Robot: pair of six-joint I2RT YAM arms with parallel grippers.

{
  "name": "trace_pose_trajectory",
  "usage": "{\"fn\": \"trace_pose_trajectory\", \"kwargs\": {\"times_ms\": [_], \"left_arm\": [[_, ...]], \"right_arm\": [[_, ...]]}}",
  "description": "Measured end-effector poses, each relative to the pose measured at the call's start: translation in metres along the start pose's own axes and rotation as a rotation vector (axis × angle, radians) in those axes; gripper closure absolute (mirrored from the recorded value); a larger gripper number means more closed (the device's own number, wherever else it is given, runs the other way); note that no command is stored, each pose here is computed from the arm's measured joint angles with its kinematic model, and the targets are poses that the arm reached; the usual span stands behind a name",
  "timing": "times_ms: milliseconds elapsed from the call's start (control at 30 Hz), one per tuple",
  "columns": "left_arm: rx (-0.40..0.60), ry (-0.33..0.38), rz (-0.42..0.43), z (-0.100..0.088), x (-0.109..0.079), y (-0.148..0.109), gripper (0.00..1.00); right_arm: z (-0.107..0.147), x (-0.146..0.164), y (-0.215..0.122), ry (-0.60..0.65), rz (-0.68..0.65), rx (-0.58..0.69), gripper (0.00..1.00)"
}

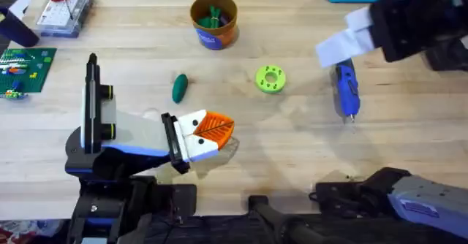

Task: Pick up the gripper from the table and insert it into the empty holder that is missing its gripper. Then pick up a screw, insert it into the mounting hole, and use the screwdriver to tighten it. Finally, clean up the table by picking up the vegetable and placing it into the bucket.

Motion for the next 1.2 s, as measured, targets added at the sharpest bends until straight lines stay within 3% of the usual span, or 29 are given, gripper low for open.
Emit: {"fn": "trace_pose_trajectory", "kwargs": {"times_ms": [333, 500, 833, 1200], "left_arm": [[0.0, 0.0, 0.0, 0.0, 0.0, 0.0, 0.997], [0.0, 0.0, 0.0, 0.0, 0.0, 0.0, 0.997], [0.0, 0.0, 0.0, 0.0, 0.0, 0.0, 0.997], [0.0, 0.0, 0.0, 0.0, 0.0, 0.0, 0.997]], "right_arm": [[0.021, -0.07, 0.055, 0.326, 0.143, 0.084, 0.021], [0.032, -0.093, 0.077, 0.431, 0.118, 0.114, 0.021], [0.043, -0.12, 0.145, 0.449, 0.032, 0.287, 0.021], [0.031, -0.128, 0.21, 0.404, -0.059, 0.315, 0.021]]}}
Point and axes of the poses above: each hand's point on the last joint's axis, 136 mm out from that joint toward the fingers, its own y axis out along the fingers, its own x axis along the line the jaws close on, z = x × y, the point moved 5 cm from there along -y, back along the fingers, and after that the axes turned 9 degrees about -y, right-handed, at the moved point
